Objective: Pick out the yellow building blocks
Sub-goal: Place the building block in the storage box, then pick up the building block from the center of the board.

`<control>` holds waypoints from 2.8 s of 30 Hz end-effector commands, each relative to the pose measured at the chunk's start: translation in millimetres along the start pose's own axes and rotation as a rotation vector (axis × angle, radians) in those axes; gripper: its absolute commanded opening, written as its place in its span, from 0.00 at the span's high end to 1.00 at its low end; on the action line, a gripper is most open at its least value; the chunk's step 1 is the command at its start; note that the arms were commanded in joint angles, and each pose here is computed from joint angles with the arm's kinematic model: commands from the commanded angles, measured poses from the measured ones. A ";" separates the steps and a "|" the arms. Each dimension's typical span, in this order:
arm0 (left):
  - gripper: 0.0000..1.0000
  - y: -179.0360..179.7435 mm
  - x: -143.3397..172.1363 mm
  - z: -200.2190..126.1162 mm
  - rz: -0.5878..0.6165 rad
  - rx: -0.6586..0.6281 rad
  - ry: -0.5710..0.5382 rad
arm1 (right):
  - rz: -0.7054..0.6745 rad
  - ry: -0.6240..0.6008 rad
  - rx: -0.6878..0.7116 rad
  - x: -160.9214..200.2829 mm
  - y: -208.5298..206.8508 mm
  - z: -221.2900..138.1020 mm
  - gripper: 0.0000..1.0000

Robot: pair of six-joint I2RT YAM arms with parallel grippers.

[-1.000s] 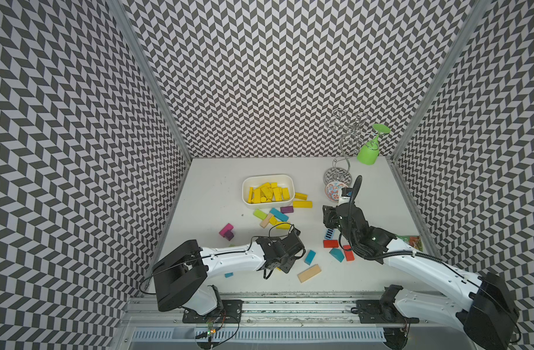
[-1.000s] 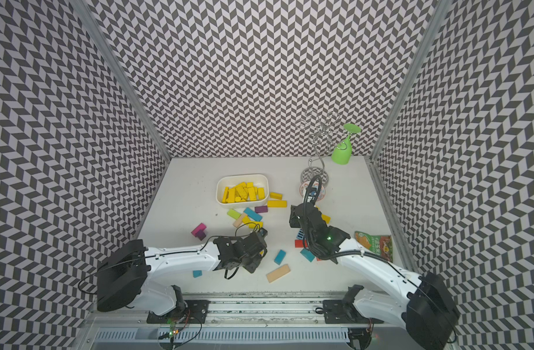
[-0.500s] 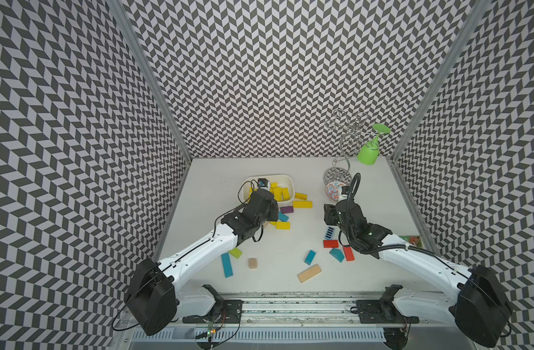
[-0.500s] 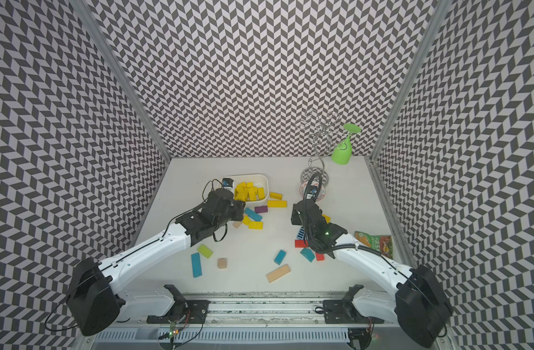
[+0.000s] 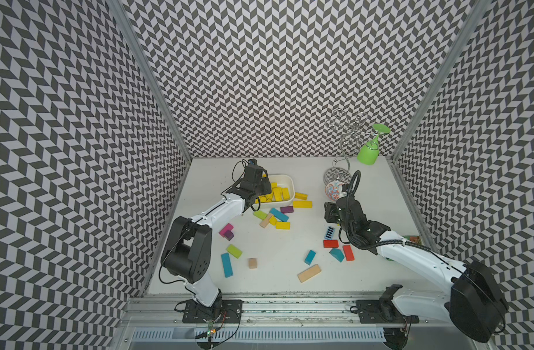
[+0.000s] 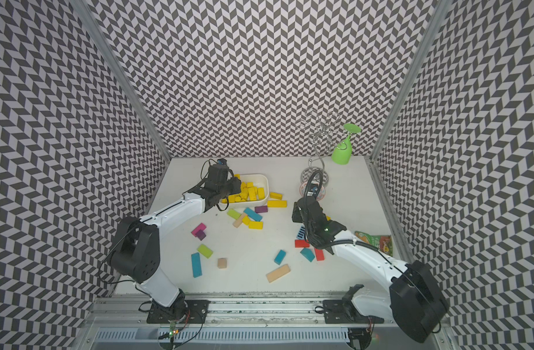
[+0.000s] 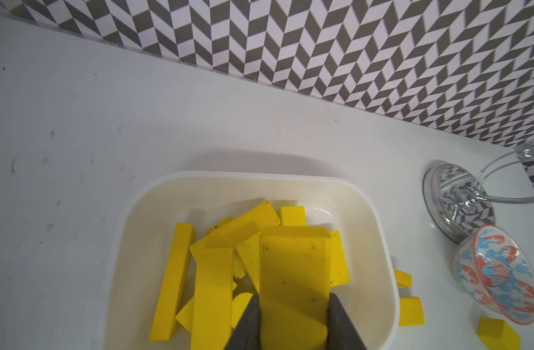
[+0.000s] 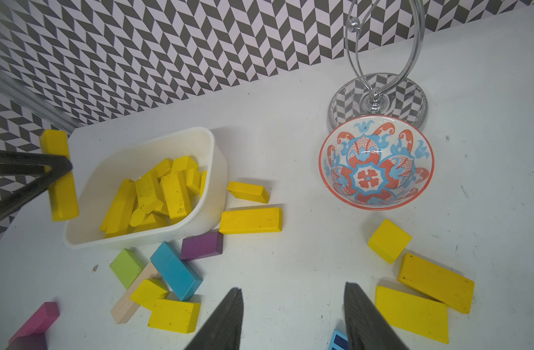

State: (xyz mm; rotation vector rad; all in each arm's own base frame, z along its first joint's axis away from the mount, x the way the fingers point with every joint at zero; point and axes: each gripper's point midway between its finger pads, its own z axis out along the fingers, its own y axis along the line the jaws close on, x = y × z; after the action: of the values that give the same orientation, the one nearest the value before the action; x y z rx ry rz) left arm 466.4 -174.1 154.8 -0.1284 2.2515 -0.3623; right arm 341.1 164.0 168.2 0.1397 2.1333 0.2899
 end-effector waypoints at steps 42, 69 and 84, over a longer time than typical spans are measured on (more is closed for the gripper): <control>0.34 11.5 -27.3 -88.8 -0.027 0.015 -0.186 | 0.062 0.201 0.254 38.8 -78.2 44.6 0.27; 0.38 29.9 -9.5 -133.4 -0.102 0.019 -0.247 | 0.073 0.320 0.370 69.4 -111.6 62.4 0.23; 0.39 29.7 -10.8 -134.2 -0.086 0.016 -0.248 | 0.304 0.375 0.412 100.3 -114.3 65.3 0.21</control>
State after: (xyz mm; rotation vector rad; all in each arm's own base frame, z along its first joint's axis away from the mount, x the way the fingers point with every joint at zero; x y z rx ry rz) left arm 372.1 -116.0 230.2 -0.2546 2.0215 -0.3964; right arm 344.1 85.1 32.6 0.5770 2.5249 0.0179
